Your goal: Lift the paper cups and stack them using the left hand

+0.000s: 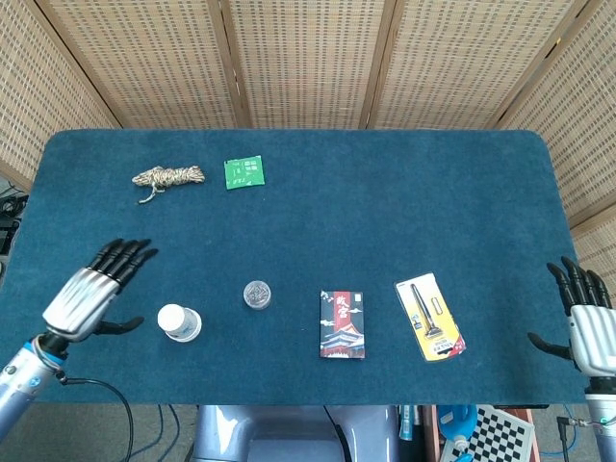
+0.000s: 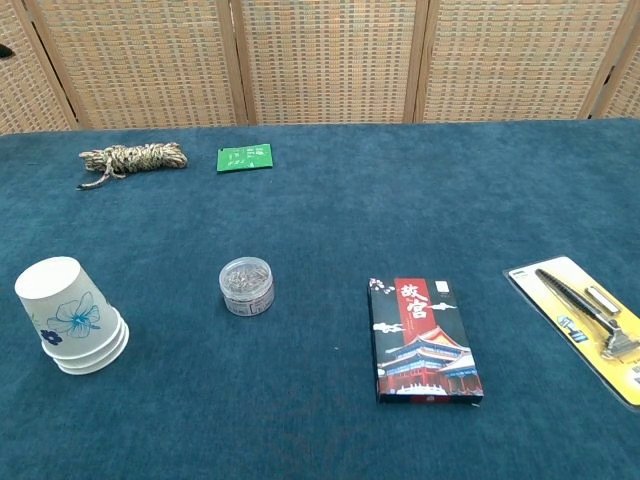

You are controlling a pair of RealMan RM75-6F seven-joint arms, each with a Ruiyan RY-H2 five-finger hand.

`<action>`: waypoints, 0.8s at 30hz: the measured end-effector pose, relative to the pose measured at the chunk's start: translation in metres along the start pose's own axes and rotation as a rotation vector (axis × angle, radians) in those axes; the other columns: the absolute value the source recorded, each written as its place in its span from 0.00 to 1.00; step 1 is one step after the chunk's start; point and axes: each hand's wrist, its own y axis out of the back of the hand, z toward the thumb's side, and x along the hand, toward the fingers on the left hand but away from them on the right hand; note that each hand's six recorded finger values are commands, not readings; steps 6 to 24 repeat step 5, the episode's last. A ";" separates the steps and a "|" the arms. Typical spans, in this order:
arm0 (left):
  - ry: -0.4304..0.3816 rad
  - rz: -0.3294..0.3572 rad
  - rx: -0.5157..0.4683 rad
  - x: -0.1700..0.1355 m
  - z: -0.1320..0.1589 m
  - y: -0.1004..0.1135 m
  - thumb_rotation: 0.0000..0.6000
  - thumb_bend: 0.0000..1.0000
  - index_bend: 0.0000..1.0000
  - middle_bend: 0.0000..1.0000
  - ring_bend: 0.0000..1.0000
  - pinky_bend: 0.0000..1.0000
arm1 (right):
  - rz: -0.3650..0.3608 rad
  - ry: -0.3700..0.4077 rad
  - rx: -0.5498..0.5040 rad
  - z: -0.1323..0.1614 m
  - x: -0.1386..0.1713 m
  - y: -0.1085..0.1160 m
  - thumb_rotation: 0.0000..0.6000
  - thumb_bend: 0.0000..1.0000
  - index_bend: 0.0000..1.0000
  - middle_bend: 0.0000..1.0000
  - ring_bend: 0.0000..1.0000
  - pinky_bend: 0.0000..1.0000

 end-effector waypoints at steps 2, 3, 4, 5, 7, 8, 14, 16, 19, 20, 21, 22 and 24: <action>0.120 0.082 0.024 -0.014 -0.016 0.006 1.00 0.21 0.00 0.00 0.00 0.00 | 0.000 0.004 -0.003 0.001 0.001 0.001 1.00 0.00 0.00 0.00 0.00 0.00; 0.179 0.111 0.032 -0.023 -0.024 0.007 1.00 0.21 0.00 0.00 0.00 0.00 | -0.001 0.007 -0.004 0.002 0.001 0.001 1.00 0.00 0.00 0.00 0.00 0.00; 0.256 0.142 0.037 -0.035 -0.035 0.007 1.00 0.21 0.00 0.00 0.00 0.00 | -0.002 0.009 -0.005 0.002 0.001 0.001 1.00 0.00 0.00 0.00 0.00 0.00; 0.307 0.156 0.037 -0.045 -0.042 0.005 1.00 0.21 0.00 0.00 0.00 0.00 | -0.003 0.012 -0.005 0.002 0.002 0.002 1.00 0.00 0.00 0.00 0.00 0.00; 0.307 0.156 0.037 -0.045 -0.042 0.005 1.00 0.21 0.00 0.00 0.00 0.00 | -0.003 0.012 -0.005 0.002 0.002 0.002 1.00 0.00 0.00 0.00 0.00 0.00; 0.307 0.156 0.037 -0.045 -0.042 0.005 1.00 0.21 0.00 0.00 0.00 0.00 | -0.003 0.012 -0.005 0.002 0.002 0.002 1.00 0.00 0.00 0.00 0.00 0.00; 0.307 0.156 0.037 -0.045 -0.042 0.005 1.00 0.21 0.00 0.00 0.00 0.00 | -0.003 0.012 -0.005 0.002 0.002 0.002 1.00 0.00 0.00 0.00 0.00 0.00; 0.307 0.156 0.037 -0.045 -0.042 0.005 1.00 0.21 0.00 0.00 0.00 0.00 | -0.003 0.012 -0.005 0.002 0.002 0.002 1.00 0.00 0.00 0.00 0.00 0.00; 0.307 0.156 0.037 -0.045 -0.042 0.005 1.00 0.21 0.00 0.00 0.00 0.00 | -0.003 0.012 -0.005 0.002 0.002 0.002 1.00 0.00 0.00 0.00 0.00 0.00; 0.307 0.156 0.037 -0.045 -0.042 0.005 1.00 0.21 0.00 0.00 0.00 0.00 | -0.003 0.012 -0.005 0.002 0.002 0.002 1.00 0.00 0.00 0.00 0.00 0.00; 0.307 0.156 0.037 -0.045 -0.042 0.005 1.00 0.21 0.00 0.00 0.00 0.00 | -0.003 0.012 -0.005 0.002 0.002 0.002 1.00 0.00 0.00 0.00 0.00 0.00; 0.307 0.156 0.037 -0.045 -0.042 0.005 1.00 0.21 0.00 0.00 0.00 0.00 | -0.003 0.012 -0.005 0.002 0.002 0.002 1.00 0.00 0.00 0.00 0.00 0.00; 0.307 0.156 0.037 -0.045 -0.042 0.005 1.00 0.21 0.00 0.00 0.00 0.00 | -0.003 0.012 -0.005 0.002 0.002 0.002 1.00 0.00 0.00 0.00 0.00 0.00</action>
